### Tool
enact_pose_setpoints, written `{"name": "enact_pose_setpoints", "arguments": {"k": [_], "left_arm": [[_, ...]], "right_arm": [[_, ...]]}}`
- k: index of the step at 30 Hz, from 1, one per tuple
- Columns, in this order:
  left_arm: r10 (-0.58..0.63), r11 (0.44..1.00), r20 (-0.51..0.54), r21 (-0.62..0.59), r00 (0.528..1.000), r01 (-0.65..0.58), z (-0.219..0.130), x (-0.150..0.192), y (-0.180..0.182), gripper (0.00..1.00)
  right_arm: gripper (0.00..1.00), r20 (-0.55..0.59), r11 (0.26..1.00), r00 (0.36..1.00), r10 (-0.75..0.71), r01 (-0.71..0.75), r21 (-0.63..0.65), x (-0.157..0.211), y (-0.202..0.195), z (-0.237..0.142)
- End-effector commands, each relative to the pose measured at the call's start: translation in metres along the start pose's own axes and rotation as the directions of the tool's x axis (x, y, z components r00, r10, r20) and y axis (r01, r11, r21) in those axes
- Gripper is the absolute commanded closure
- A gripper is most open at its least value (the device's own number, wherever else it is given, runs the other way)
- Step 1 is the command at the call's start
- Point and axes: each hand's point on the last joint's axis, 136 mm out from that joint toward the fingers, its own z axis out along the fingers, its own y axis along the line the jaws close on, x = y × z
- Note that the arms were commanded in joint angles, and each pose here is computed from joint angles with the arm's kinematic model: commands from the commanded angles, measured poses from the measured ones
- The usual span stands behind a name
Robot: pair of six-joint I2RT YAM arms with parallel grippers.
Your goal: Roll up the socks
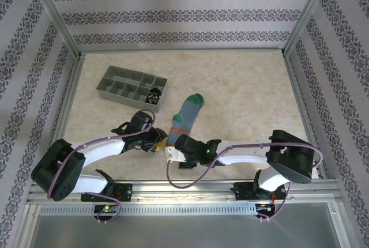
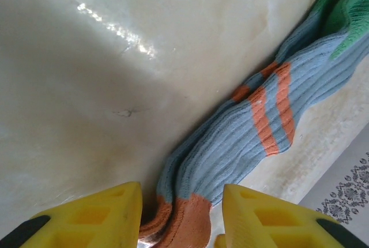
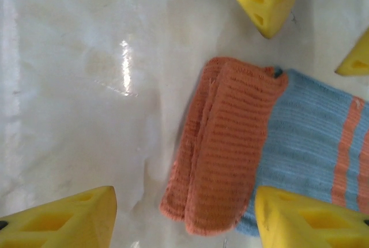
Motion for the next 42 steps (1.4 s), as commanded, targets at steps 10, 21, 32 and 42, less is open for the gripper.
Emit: {"name": "enact_pose_setpoints", "arguments": {"k": [10, 21, 32, 42], "left_arm": [[-0.005, 1.0, -0.014, 0.021, 1.0, 0.005, 0.003, 0.005, -0.003, 0.62], [0.02, 0.999, 0.052, -0.027, 0.998, -0.018, -0.016, -0.001, 0.007, 0.62], [0.062, 0.997, 0.057, -0.049, 0.996, -0.059, -0.022, -0.001, 0.008, 0.62], [0.111, 0.994, 0.007, -0.011, 0.994, -0.111, -0.014, 0.006, -0.006, 0.68]], "right_arm": [[0.79, -0.072, 0.992, 0.997, -0.023, 0.032, 0.125, -0.008, -0.023, 0.016], [1.0, -0.012, 0.962, 0.972, 0.236, -0.235, -0.142, -0.014, -0.004, -0.014], [1.0, -0.086, 0.683, 0.78, 0.62, -0.59, -0.431, -0.012, -0.026, -0.014], [1.0, -0.241, 0.466, 0.612, 0.753, -0.755, -0.462, 0.008, -0.056, 0.013]]}}
